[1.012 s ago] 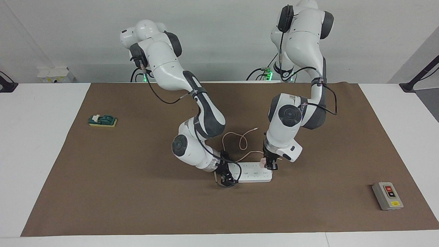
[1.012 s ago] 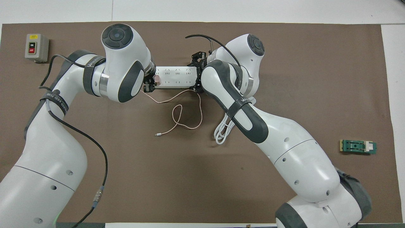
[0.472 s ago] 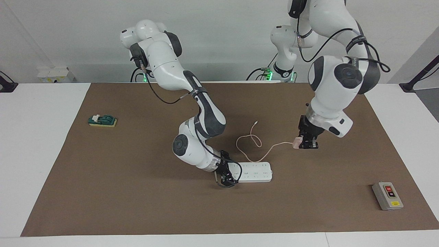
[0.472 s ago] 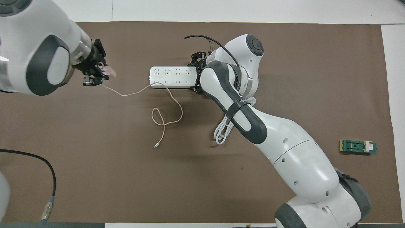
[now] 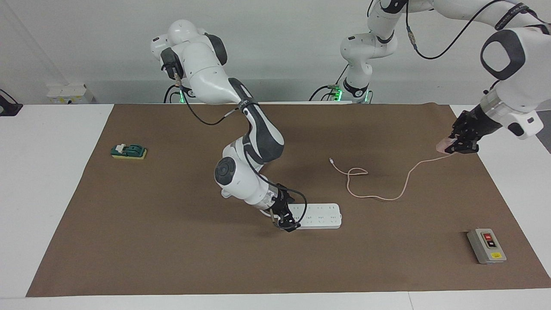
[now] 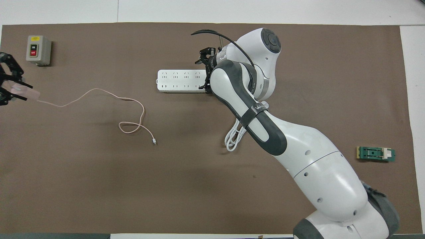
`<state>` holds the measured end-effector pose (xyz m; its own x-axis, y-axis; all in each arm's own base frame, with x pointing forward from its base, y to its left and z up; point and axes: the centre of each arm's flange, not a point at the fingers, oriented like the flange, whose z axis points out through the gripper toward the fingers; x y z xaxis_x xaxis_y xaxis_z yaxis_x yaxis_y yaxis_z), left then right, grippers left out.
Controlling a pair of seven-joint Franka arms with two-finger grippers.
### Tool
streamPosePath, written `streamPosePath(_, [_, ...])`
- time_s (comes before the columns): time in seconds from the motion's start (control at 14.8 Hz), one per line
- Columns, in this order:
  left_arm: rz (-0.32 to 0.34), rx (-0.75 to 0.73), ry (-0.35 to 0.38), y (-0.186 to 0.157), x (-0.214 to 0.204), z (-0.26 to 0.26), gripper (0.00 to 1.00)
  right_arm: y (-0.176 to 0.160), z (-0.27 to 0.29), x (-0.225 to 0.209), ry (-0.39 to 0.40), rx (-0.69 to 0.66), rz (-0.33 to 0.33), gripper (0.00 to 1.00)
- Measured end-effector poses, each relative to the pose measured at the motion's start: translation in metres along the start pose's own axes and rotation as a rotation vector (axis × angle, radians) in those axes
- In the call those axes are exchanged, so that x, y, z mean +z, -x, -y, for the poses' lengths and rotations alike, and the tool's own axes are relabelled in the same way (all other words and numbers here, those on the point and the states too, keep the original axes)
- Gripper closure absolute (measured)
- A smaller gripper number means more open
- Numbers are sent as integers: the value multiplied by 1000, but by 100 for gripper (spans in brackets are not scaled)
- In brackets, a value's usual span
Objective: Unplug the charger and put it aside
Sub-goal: 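Pull the pink charger out of the strip with the left gripper, then set the charger down with the left gripper while the right gripper withdraws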
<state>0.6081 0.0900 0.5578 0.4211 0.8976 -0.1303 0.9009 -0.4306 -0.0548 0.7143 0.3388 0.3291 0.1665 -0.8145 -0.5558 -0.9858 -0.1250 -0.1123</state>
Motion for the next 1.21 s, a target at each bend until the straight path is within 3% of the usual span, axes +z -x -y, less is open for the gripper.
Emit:
streamPosePath(0.2, [-10, 64, 24, -20, 21, 16, 69, 8, -1, -59, 25, -12, -22, 0])
streamPosePath(0.54, [-71, 117, 88, 16, 115, 13, 69, 3, -14, -197, 66, -126, -108, 0])
streamPosePath(0.74, [-77, 119, 92, 21, 120, 22, 69, -17, -28, -266, 91, -257, -145, 0])
streamPosePath(0.81, [-79, 124, 95, 23, 118, 22, 64, -24, -33, -283, 106, -309, -166, 0])
streamPosePath(0.94, [-83, 134, 100, 26, 110, 21, 46, -37, -43, -310, 146, -428, -211, 0])
streamPosePath(1.21, [-79, 176, 94, 35, 74, 16, 3, -63, -61, -356, 259, -722, -294, 0])
